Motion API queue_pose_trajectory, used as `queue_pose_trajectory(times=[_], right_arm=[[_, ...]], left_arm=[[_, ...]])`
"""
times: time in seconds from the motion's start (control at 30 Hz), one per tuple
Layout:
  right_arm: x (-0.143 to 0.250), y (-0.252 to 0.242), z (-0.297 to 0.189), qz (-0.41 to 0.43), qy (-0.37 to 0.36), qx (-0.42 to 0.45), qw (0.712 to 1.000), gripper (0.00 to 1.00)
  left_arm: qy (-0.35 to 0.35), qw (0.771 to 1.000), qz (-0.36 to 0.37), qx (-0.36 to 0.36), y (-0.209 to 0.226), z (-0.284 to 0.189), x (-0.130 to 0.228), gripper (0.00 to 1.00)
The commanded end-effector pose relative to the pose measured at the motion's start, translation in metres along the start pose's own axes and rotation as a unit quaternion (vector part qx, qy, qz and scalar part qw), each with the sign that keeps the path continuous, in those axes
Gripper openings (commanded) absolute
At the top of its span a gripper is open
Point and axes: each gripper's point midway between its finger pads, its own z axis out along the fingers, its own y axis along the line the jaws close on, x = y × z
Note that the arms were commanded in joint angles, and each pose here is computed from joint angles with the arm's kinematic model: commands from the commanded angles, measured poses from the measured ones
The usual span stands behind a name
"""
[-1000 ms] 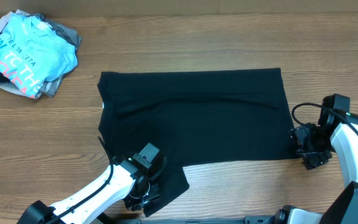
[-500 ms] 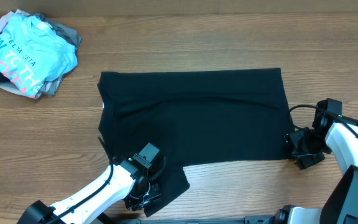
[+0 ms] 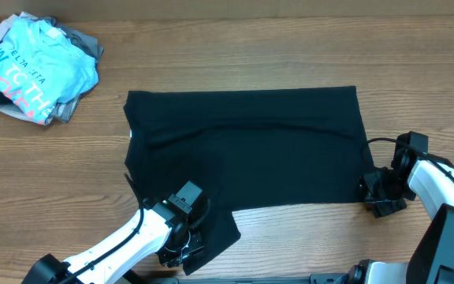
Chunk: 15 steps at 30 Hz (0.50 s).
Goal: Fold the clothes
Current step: 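Grasp the black shirt's bottom-left hem and right edge with both grippers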
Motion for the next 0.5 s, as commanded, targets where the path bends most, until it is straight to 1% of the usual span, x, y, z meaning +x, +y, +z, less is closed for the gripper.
queue_pose_trajectory(times=[0.0, 0.03, 0.07, 0.13, 0.23, 0.27, 0.33, 0.4, 0.47], right_arm=[[0.007, -0.006, 0.010, 0.014, 0.010, 0.005, 1.000, 0.50], [0.007, -0.006, 0.010, 0.016, 0.010, 0.004, 1.000, 0.44], [0.006, -0.005, 0.010, 0.019, 0.009, 0.004, 1.000, 0.35], [0.006, -0.005, 0.010, 0.019, 0.009, 0.003, 1.000, 0.33], [0.005, -0.004, 0.010, 0.029, 0.008, 0.002, 1.000, 0.32], [0.005, -0.003, 0.009, 0.030, 0.006, 0.000, 1.000, 0.29], [0.003, -0.001, 0.009, 0.029, 0.003, -0.004, 1.000, 0.20], [0.002, 0.000, 0.008, 0.029, 0.002, -0.006, 1.000, 0.05], [0.000, 0.003, 0.006, 0.029, 0.000, -0.009, 1.000, 0.04]], left_arm=[[-0.006, 1.000, 0.009, -0.020, 0.014, 0.014, -0.003, 0.39], [-0.006, 1.000, 0.009, -0.020, 0.013, 0.014, -0.003, 0.35], [-0.007, 1.000, 0.010, -0.020, 0.013, 0.014, -0.003, 0.22], [-0.007, 1.000, 0.010, -0.018, 0.012, 0.014, -0.004, 0.04], [-0.001, 1.000, 0.012, -0.011, 0.009, 0.013, -0.002, 0.04], [0.000, 1.000, 0.019, -0.007, 0.007, 0.012, -0.002, 0.04], [0.003, 0.999, 0.046, 0.004, 0.000, 0.008, -0.001, 0.04], [0.002, 0.998, 0.054, 0.008, -0.005, 0.004, -0.002, 0.04], [-0.001, 0.998, 0.058, 0.012, -0.011, -0.002, -0.004, 0.04]])
